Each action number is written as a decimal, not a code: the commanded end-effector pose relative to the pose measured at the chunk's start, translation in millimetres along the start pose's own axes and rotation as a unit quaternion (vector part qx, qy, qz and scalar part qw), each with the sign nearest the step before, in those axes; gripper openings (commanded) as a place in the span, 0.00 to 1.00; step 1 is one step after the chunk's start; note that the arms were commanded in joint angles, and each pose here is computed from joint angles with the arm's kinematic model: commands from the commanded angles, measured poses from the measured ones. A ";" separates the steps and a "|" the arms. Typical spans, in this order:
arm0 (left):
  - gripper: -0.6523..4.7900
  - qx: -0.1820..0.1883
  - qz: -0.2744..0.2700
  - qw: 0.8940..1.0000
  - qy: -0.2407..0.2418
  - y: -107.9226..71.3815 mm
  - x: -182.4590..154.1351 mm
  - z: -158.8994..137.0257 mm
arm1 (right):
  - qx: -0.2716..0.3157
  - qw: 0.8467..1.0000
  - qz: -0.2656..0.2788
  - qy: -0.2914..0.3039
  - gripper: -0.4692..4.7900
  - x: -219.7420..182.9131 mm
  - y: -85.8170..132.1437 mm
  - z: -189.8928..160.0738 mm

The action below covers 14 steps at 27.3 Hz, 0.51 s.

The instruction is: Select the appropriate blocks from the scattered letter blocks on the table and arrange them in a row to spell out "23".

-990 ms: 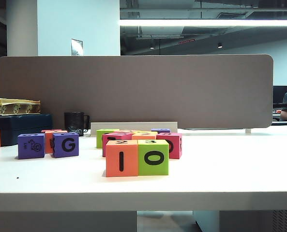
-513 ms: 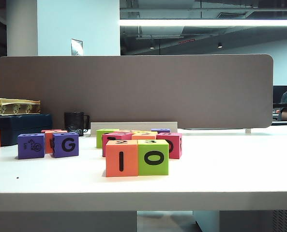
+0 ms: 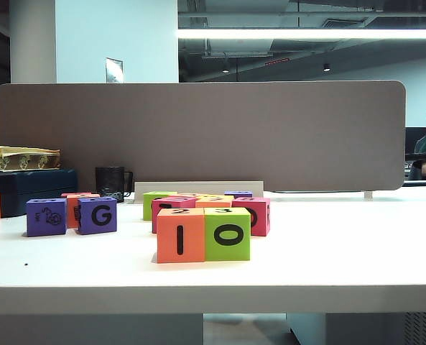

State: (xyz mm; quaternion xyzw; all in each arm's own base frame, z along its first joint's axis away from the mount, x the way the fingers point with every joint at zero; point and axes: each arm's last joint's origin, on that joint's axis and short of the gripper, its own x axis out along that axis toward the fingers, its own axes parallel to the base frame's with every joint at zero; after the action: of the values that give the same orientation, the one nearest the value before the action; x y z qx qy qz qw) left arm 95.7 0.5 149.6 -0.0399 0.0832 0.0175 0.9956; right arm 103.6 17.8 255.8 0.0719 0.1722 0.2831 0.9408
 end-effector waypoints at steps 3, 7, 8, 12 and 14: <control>0.16 -0.001 -0.004 1.000 0.004 -0.3 -0.1 -0.5 | -0.024 0.997 -0.058 -0.051 0.09 5.6 -8.3 -17.4; 0.16 -0.001 -0.004 1.000 0.004 -0.2 -0.1 -0.5 | -0.029 0.992 -0.101 -0.072 0.09 7.6 -13.8 -35.6; 0.16 -0.001 -0.004 1.000 0.004 -0.3 -0.1 -0.5 | -0.029 0.991 -0.111 -0.074 0.09 7.7 -14.7 -39.3; 0.16 -0.001 -0.004 1.000 0.004 -0.3 -0.1 -0.5 | -0.029 0.984 -0.154 -0.082 0.09 7.3 -18.1 -52.8; 0.16 -0.001 -0.004 1.000 0.004 -0.3 -0.1 -0.5 | -0.028 0.978 -0.188 -0.090 0.09 6.5 -20.2 -58.5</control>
State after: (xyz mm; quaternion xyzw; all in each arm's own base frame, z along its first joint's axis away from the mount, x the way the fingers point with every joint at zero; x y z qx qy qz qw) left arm 95.7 0.5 149.7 -0.0400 0.0829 0.0173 0.9956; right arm 98.1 8.8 194.3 0.0414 0.1070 0.1320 0.9846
